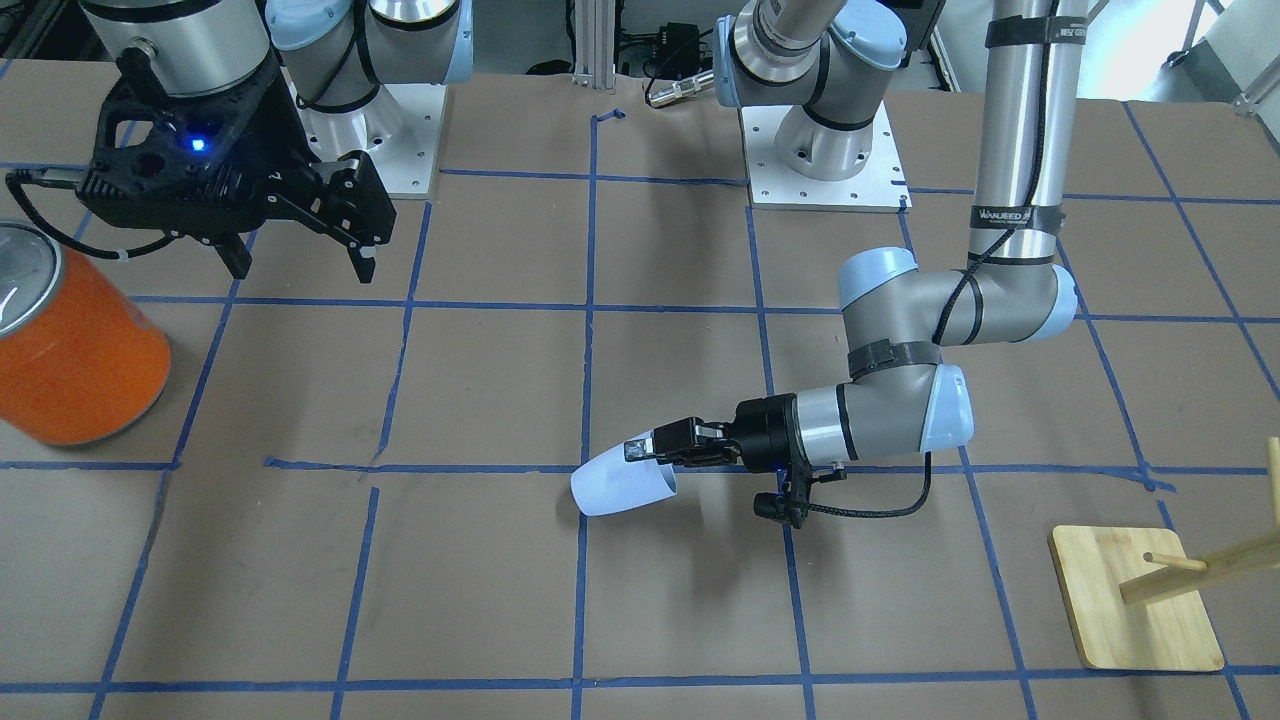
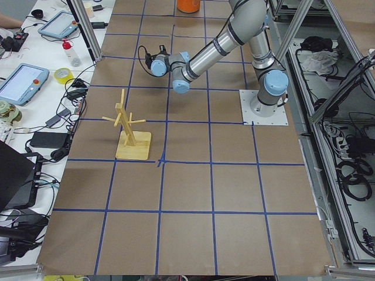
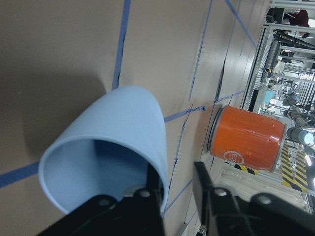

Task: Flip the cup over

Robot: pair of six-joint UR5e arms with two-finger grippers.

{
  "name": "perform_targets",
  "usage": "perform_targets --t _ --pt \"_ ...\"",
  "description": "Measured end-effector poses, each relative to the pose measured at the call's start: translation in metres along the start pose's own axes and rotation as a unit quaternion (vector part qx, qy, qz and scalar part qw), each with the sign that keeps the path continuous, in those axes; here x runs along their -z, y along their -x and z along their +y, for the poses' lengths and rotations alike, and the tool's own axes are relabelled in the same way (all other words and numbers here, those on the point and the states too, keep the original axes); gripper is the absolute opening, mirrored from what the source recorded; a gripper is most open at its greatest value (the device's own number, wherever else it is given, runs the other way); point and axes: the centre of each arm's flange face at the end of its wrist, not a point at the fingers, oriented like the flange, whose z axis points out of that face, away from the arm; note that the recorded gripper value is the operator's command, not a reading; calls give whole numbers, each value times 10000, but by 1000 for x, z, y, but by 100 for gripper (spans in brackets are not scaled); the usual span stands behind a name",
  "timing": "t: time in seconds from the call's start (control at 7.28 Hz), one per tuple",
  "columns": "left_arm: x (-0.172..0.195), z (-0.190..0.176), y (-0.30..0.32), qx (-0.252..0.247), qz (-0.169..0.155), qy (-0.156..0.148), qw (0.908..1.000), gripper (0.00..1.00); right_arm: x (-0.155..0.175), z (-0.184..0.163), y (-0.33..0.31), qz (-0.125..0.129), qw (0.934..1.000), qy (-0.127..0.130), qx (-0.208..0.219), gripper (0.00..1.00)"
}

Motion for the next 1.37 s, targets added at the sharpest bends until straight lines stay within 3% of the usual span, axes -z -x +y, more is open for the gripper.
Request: perform_targets --t 0.41,0.55,0.69,0.96,1.24,1.37 --pt "12 3 -20 -2 7 -115 9999 0 -2 -1 0 -3 10000 -31 -2 100" --pt "25 2 -38 83 -153 -250 9995 0 -2 -1 0 -3 10000 -29 -2 100" --pt "45 -3 -60 57 -684 -477 9965 0 -2 -1 0 -4 10000 -26 -2 100" --pt "86 -8 -88 -36 -2190 -921 9714 0 -4 -1 0 -8 10000 -11 -7 100" --pt "115 -8 -95 -212 -3556 -1122 9276 0 -5 -1 0 -8 10000 -4 -11 100" --pt "126 -13 -92 -494 -4092 -1008 9055 0 -5 -1 0 -8 10000 -2 -15 100"
